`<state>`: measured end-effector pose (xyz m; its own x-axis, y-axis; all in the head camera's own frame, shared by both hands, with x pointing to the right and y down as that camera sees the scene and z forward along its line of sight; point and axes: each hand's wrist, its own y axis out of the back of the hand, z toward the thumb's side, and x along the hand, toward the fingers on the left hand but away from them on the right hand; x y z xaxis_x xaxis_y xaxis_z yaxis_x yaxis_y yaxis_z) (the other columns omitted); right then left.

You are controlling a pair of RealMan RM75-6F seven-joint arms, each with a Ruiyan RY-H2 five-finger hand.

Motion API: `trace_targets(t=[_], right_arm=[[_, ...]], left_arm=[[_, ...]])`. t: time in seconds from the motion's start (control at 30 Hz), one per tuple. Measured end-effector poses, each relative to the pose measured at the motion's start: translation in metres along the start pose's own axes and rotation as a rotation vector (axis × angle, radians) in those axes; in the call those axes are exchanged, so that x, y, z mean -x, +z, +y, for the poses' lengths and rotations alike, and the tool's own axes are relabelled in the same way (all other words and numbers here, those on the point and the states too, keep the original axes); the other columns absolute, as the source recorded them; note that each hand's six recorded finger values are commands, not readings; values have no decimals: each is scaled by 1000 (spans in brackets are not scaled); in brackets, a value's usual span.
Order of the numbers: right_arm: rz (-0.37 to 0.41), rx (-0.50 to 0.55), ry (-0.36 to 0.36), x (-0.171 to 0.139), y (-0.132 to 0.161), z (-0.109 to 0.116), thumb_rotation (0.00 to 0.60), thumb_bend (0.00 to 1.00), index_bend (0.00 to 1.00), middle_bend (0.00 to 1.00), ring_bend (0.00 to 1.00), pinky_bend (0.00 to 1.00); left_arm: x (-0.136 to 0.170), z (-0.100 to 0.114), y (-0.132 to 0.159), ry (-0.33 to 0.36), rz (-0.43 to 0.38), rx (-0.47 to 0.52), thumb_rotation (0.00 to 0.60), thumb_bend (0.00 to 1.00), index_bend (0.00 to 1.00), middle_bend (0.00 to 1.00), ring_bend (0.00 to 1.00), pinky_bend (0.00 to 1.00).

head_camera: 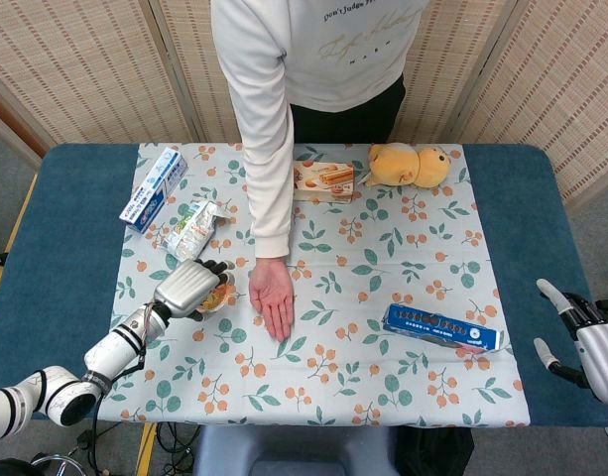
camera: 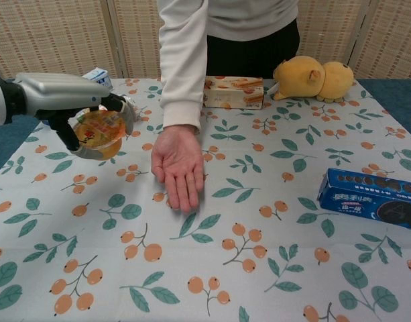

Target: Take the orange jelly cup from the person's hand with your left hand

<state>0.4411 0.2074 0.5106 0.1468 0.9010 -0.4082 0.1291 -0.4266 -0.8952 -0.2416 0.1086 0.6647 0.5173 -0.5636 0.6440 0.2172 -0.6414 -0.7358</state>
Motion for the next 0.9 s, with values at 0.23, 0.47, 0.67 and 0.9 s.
trace_targets(t=[0.23, 0.47, 0.67, 0.9], right_arm=[[2, -4, 1, 1, 2, 1, 600, 372, 86, 229, 194, 411], [1, -7, 2, 2, 2, 1, 600, 373, 86, 229, 194, 411], [-4, -10, -2, 1, 1, 3, 600, 372, 86, 229, 194, 411], [-4, -11, -4, 1, 1, 3, 600, 373, 86, 229, 194, 411]], left_arm=[[3, -20, -28, -55, 73, -8, 600, 292, 322, 193, 279, 561], [-2, -48, -41, -131, 116, -12, 600, 293, 297, 191, 279, 552], [-3, -59, -44, -178, 138, 7, 600, 293, 26, 17, 49, 214], [2, -48, -42, -142, 153, 12, 600, 282, 0, 0, 0, 54]])
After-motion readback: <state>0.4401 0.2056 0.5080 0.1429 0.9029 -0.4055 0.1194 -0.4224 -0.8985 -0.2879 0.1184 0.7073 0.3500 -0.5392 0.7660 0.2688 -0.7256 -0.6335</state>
